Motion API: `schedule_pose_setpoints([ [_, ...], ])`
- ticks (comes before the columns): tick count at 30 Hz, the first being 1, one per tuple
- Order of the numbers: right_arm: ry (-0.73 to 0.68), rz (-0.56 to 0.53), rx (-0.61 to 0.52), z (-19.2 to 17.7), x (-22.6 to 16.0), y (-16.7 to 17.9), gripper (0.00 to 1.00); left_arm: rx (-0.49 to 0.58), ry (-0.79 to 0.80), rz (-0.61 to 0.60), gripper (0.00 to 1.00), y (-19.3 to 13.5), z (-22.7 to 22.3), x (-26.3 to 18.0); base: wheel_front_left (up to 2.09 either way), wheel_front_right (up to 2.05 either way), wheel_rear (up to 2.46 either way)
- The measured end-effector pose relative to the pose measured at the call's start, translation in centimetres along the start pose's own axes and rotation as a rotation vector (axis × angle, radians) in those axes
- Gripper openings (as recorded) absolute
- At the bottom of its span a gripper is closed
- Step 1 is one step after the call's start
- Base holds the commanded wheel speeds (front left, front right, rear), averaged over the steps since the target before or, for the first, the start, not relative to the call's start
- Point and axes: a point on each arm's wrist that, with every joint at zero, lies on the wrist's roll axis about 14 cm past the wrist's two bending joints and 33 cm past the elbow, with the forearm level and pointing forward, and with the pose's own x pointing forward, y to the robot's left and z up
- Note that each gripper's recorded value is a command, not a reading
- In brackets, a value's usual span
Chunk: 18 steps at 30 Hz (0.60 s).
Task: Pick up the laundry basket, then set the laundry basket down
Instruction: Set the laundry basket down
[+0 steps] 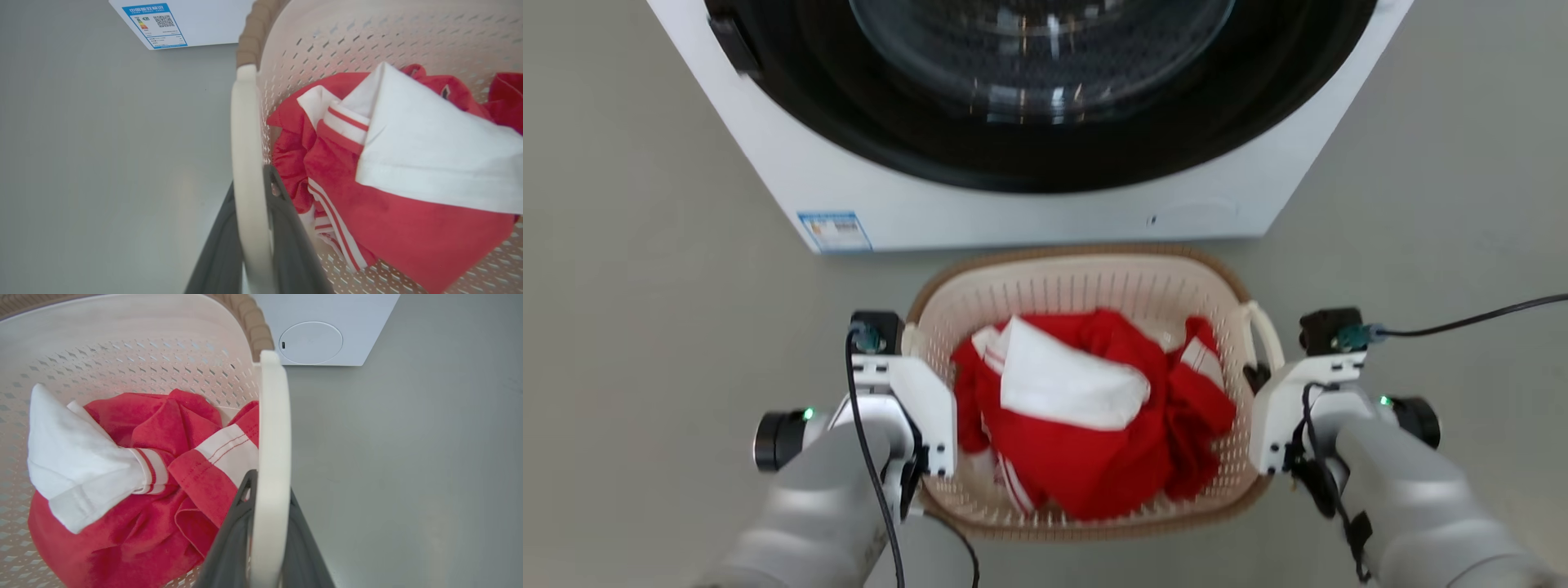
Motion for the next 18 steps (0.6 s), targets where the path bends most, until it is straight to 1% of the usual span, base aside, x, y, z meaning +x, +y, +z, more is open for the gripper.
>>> schedule_pose_setpoints([
  [7, -0.021, 0.004, -0.024, 1.0, 2.9, -0.6, 0.0, -0.005, -0.03, 0.02, 0.0, 0.7, 0.8, 2.7, 0.0, 0.0, 0.0],
  [14, 0.007, 0.007, -0.035, -0.2, 6.0, -1.5, 0.0, -0.022, -0.008, 0.025, 0.0, 1.2, -0.1, 5.6, 0.0, 0.0, 0.0],
  [18, -0.014, 0.013, -0.047, 0.1, 7.7, -1.9, 0.0, -0.038, -0.042, 0.036, 0.0, 1.7, 0.4, 7.1, 0.0, 0.0, 0.0],
])
